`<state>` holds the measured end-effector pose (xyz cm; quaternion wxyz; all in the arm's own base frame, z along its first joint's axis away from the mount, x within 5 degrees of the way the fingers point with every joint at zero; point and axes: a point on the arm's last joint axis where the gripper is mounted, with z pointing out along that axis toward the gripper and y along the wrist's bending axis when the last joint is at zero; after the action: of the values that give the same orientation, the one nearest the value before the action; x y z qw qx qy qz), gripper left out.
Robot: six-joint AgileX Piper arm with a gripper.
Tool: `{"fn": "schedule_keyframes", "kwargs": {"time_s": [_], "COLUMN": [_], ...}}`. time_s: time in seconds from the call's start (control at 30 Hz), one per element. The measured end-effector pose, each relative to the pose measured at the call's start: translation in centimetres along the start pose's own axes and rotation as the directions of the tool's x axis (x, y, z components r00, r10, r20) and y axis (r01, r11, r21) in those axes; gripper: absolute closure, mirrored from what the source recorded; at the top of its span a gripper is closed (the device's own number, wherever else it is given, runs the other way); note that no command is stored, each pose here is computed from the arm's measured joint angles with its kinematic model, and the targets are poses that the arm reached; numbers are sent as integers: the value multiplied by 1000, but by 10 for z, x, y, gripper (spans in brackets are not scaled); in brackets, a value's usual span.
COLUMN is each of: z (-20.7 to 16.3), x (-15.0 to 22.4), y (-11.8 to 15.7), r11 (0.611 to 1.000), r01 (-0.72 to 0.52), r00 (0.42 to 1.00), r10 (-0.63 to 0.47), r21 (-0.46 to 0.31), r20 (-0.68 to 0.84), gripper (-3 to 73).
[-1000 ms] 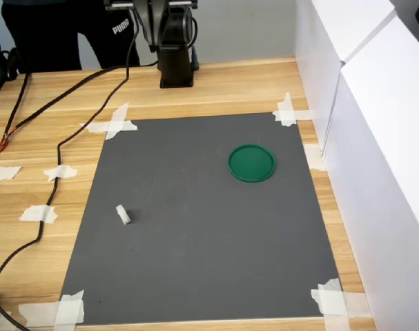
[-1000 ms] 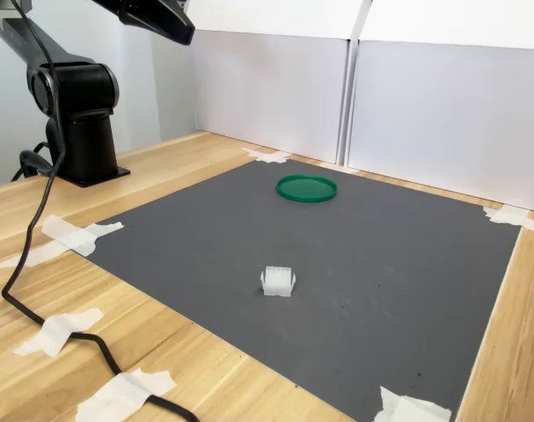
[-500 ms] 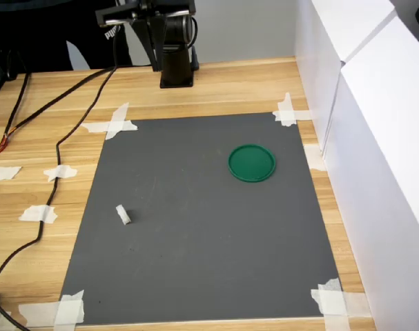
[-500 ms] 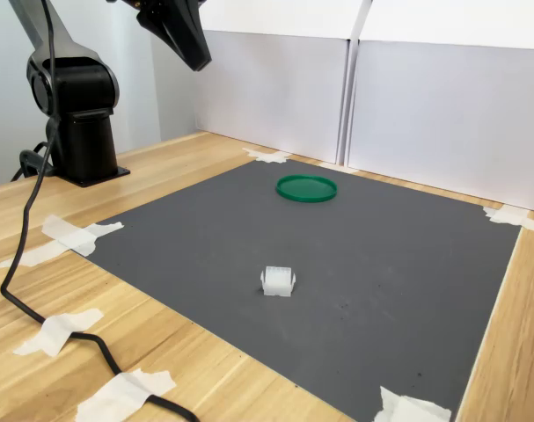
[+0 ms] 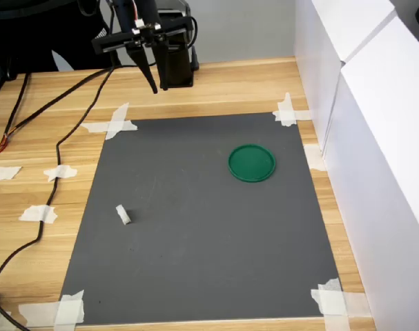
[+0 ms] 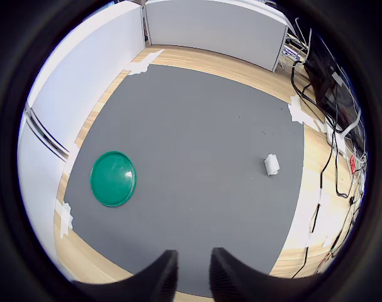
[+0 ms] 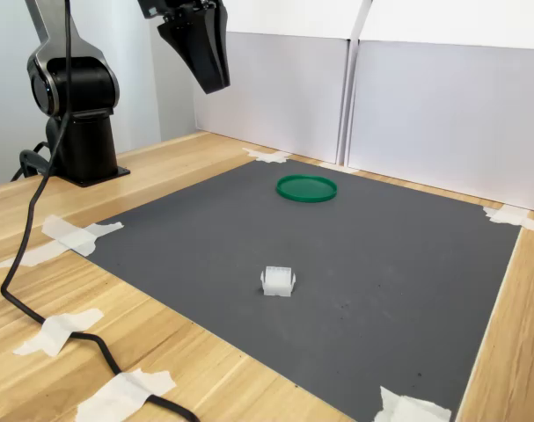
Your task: Grasp a white terminal and put it on the green lid.
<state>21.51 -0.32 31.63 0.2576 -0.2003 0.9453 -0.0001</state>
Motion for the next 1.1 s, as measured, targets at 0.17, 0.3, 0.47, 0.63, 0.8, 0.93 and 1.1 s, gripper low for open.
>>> {"fn": "schedule_keyframes", "kwargs": {"time_s": [0.17,0.3,0.47,0.63,0.8,0.93,1.1], "z": [5,9,12,22,36,49,68], "x": [-17,-29,-48,-65,-73,-66,-57], "y": [-13,-21,-32,-47,-65,-89,-110], "r11": [999,998,993,985,976,975,964], "r01": [36,61,116,172,218,222,264], "r00": [999,994,983,966,952,952,935], "r10": [-35,-60,-118,-169,-214,-222,-266], "r21": [31,11,-17,-5,-4,-24,-41], "r20": [-30,-91,-144,-196,-220,-213,-235], "gripper": [129,11,-19,-20,-20,-16,-8]}}
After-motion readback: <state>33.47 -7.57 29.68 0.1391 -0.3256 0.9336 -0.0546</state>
